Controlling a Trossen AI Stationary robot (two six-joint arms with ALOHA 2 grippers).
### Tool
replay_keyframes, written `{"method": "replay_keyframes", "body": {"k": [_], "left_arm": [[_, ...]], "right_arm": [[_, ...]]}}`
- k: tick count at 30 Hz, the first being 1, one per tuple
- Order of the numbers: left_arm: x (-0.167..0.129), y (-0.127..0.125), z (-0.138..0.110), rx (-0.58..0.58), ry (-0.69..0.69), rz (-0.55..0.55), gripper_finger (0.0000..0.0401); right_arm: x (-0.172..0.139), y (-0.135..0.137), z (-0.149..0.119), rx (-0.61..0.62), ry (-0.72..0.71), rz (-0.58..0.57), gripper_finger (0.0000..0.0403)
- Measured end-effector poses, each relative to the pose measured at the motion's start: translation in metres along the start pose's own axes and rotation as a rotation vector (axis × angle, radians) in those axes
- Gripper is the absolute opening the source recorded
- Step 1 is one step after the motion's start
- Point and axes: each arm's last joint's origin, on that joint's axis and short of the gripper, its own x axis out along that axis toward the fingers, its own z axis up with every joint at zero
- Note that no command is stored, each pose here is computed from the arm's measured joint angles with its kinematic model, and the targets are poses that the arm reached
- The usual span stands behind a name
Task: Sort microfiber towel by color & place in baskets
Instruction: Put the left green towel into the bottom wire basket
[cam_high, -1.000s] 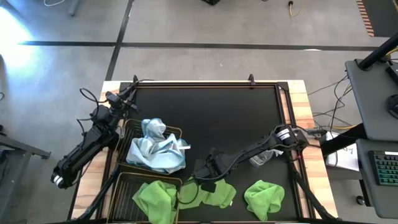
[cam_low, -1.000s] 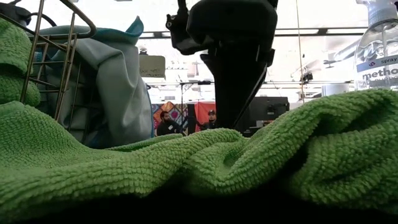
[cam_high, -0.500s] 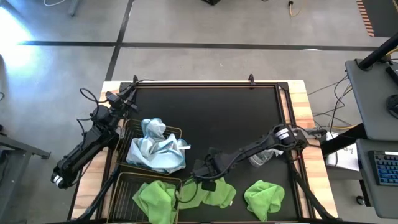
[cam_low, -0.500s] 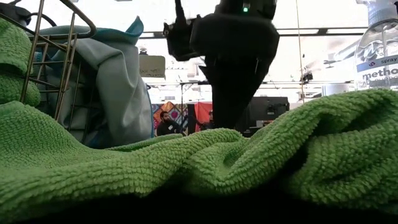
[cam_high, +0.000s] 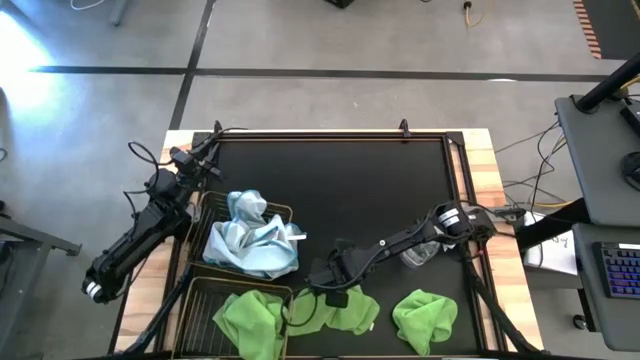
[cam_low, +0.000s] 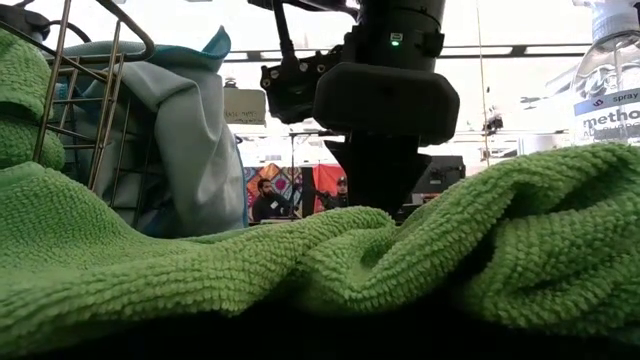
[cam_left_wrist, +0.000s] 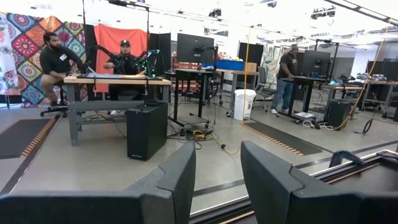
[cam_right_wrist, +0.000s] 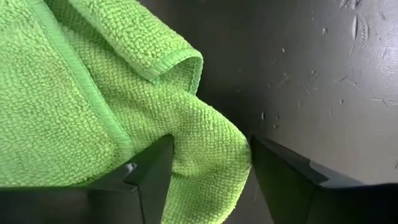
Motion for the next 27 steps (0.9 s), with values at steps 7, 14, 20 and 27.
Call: {"method": "replay_keyframes", "body": {"k": [7, 14, 20, 27], "left_arm": [[0.0000, 0.0000, 0.0000, 0.000, 0.000, 0.000, 0.0113], [0.0000, 0.0000, 0.0000, 0.000, 0.000, 0.000, 0.0113], [0.0000, 0.0000, 0.0000, 0.000, 0.000, 0.000, 0.0113], [0.0000, 0.0000, 0.0000, 0.000, 0.000, 0.000, 0.0113]], "right_arm": [[0.0003, 0.0002, 0.0003, 0.001, -0.003, 0.001, 0.0130], [0.0005, 0.0011, 0.0019, 0.004, -0.019, 0.010, 0.0027], [0.0005, 0.0012, 0.0021, 0.005, -0.021, 0.011, 0.0011], [-0.0037, 0.0008, 0.0027, 0.006, -0.026, 0.014, 0.0011]]}}
